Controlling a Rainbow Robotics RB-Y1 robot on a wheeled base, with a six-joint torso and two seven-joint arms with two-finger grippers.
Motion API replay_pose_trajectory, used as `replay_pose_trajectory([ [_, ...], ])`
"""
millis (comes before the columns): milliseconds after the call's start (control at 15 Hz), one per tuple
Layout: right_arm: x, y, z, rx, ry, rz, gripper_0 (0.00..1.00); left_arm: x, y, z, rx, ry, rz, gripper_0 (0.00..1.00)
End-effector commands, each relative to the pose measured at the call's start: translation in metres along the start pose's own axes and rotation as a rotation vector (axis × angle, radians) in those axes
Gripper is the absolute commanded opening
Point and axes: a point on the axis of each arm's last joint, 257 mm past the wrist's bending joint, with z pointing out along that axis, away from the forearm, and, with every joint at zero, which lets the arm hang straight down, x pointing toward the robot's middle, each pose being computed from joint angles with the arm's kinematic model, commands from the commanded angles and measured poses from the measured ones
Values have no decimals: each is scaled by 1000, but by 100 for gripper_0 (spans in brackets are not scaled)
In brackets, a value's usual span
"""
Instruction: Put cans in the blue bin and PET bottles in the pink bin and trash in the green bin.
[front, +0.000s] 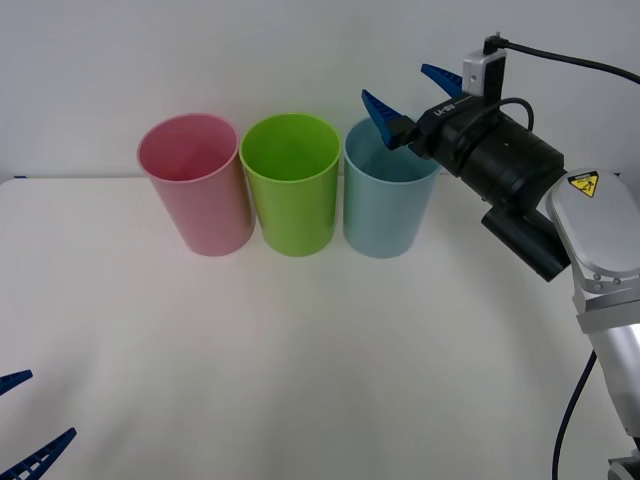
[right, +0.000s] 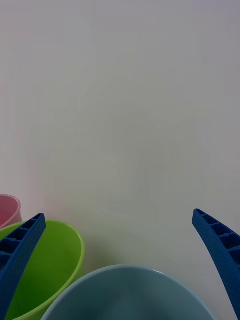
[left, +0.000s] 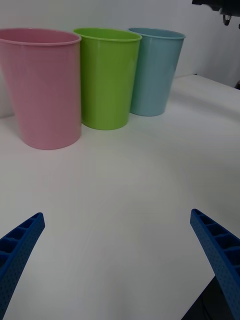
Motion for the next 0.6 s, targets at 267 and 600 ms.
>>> replay_pose_trajectory([
  [267,-12,24,-84,-175,22,12,100,0,0,0,0,0,0,100],
  [600,5,60,-167,-264,104,1,100,0,0,0,0,0,0,100],
])
